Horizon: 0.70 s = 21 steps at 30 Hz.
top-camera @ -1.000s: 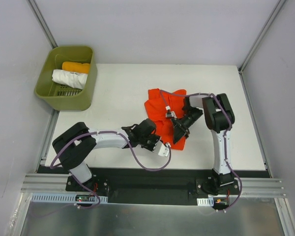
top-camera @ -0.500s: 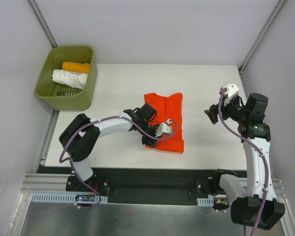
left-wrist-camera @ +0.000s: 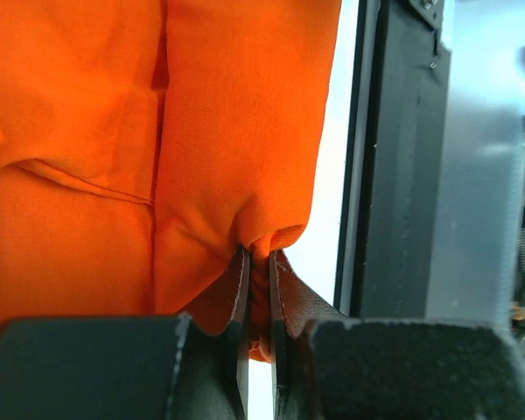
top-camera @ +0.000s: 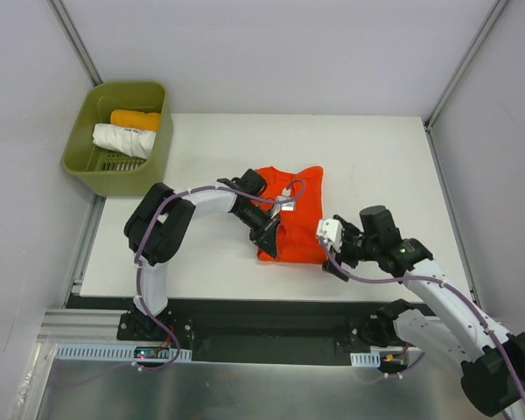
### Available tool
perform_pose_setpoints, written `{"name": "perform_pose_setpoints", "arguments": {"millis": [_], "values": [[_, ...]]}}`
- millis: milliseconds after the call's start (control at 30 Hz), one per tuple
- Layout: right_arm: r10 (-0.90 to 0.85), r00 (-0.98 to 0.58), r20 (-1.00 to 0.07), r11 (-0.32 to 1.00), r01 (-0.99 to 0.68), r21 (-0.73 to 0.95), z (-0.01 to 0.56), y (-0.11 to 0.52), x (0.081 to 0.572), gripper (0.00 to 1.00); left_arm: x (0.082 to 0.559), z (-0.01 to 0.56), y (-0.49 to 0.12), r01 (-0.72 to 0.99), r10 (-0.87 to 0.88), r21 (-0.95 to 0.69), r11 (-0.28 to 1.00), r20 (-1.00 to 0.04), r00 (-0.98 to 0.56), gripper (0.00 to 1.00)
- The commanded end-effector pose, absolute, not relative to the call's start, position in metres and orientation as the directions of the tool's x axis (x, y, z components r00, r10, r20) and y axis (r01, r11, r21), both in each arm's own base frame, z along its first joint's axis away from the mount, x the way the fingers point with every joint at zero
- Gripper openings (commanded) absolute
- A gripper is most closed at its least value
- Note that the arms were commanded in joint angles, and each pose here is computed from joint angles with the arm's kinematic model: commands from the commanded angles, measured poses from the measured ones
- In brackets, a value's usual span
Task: Roll the t-shirts
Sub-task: Roll the T-shirt to the center of the board.
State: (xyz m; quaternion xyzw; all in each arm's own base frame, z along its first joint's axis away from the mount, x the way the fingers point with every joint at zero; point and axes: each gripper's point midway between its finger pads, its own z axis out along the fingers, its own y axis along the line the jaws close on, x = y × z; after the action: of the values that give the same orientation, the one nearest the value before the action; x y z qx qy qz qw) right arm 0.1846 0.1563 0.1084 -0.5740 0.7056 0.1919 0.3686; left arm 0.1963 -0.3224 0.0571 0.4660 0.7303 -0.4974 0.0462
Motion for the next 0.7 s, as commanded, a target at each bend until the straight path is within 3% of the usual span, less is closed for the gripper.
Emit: {"name": "perform_pose_setpoints", "arguments": {"millis": [0, 167, 467, 600, 667], "values": [[-0.723, 0.102, -0.683, 0.122, -0.955, -0.272, 0.099, 0.174, 0.187, 0.96, 0.198, 0.076, -0.332, 0.626, 0.591, -0.779, 0.026, -0.493, -0.638, 0.00], [-0.728, 0.190, -0.659, 0.015, -0.956, -0.293, 0.086, 0.194, 0.184, 0.96, 0.204, 0.074, -0.332, 0.611, 0.580, -0.791, 0.027, -0.485, -0.654, 0.00], [-0.752, 0.179, -0.635, 0.007, -0.960, -0.279, 0.062, 0.209, 0.204, 0.99, 0.210, 0.075, -0.324, 0.575, 0.552, -0.817, 0.035, -0.464, -0.693, 0.00], [-0.763, 0.173, -0.623, -0.001, -0.964, -0.267, 0.051, 0.212, 0.208, 0.89, 0.214, 0.077, -0.321, 0.554, 0.535, -0.832, 0.035, -0.453, -0.713, 0.00], [-0.774, 0.174, -0.608, 0.002, -0.961, -0.278, 0.049, 0.212, 0.213, 0.79, 0.214, 0.077, -0.320, 0.545, 0.532, -0.838, 0.034, -0.447, -0.720, 0.00]]}}
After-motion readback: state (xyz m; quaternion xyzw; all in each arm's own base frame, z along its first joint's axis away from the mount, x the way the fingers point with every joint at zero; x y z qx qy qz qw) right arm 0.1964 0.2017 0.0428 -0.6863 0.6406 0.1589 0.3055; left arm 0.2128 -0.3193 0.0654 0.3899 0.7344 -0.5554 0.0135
